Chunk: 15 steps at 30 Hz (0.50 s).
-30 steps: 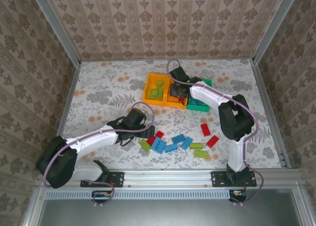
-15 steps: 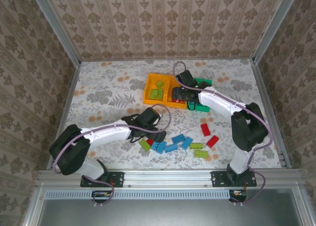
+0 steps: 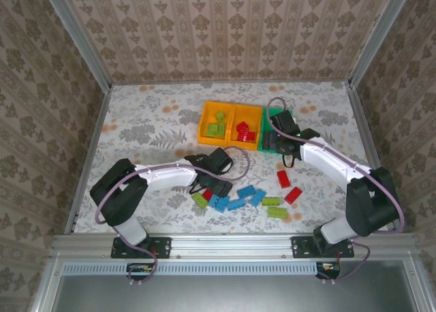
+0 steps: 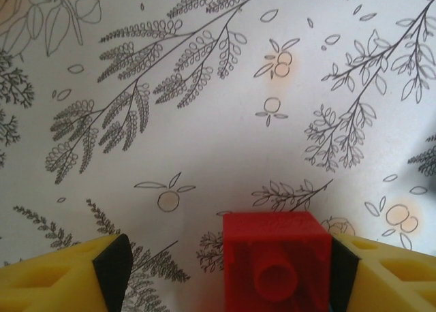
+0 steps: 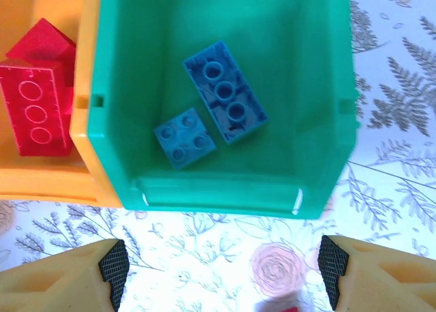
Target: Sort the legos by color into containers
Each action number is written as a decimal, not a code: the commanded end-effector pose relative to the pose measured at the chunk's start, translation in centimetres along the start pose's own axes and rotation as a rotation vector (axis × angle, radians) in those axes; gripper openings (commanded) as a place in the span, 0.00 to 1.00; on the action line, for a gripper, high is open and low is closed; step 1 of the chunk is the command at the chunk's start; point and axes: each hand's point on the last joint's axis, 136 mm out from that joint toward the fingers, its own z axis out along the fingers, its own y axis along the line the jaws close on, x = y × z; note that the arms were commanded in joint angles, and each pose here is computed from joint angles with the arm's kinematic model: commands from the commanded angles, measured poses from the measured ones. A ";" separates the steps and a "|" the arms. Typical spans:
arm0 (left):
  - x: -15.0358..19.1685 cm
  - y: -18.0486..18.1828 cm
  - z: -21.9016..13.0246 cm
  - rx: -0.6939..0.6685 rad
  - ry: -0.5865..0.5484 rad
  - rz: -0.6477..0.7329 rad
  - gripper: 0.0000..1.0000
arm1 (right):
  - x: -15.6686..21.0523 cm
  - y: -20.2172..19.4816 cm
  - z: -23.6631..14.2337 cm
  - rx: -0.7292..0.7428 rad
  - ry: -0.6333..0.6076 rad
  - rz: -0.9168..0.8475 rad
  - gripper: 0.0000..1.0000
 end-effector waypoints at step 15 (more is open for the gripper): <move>-1.6 -0.4 -0.1 0.023 -0.001 -0.001 0.32 | 8.1 -3.1 -0.6 -0.043 0.117 -0.012 0.76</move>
